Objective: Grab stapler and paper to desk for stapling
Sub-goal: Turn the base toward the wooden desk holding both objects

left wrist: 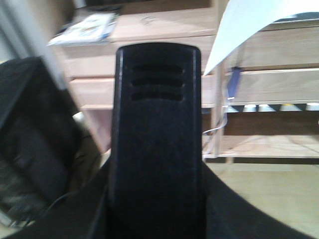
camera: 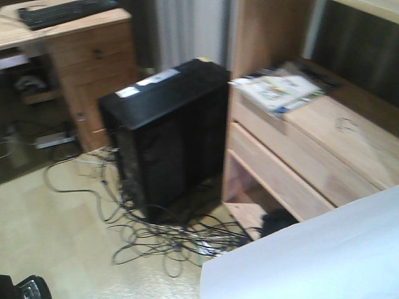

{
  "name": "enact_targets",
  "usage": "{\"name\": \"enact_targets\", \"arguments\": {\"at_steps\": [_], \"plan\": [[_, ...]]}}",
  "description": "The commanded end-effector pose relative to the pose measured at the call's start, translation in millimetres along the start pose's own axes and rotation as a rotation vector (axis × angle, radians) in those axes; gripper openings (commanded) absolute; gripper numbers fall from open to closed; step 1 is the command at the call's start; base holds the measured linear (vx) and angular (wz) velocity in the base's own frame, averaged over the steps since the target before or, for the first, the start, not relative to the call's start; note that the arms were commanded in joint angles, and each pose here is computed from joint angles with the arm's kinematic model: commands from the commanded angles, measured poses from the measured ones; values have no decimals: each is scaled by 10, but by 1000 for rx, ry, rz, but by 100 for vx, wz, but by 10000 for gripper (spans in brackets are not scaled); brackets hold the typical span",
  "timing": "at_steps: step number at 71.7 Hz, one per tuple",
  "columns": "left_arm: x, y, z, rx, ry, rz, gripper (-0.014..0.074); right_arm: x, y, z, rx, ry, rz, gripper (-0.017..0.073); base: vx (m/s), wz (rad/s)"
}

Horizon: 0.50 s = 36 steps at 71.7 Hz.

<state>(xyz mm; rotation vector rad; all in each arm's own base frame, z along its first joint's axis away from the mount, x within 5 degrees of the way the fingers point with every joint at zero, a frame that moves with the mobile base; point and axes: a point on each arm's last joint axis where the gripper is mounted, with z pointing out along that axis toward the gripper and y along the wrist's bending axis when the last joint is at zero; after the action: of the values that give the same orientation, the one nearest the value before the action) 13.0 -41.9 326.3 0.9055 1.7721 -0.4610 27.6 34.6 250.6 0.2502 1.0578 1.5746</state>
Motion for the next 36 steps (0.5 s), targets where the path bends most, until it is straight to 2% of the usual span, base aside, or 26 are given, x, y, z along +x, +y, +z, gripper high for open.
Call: {"name": "enact_targets", "arguments": {"at_steps": [1,36], "plan": [[-155,26,-41,-26,-114,-22,-6,-28,111,39,-64,-1,-4,-3,10,59],[-153,25,-40,-25,-112,-22,-6,-28,111,39,-64,-1,-4,-3,11,47]]}}
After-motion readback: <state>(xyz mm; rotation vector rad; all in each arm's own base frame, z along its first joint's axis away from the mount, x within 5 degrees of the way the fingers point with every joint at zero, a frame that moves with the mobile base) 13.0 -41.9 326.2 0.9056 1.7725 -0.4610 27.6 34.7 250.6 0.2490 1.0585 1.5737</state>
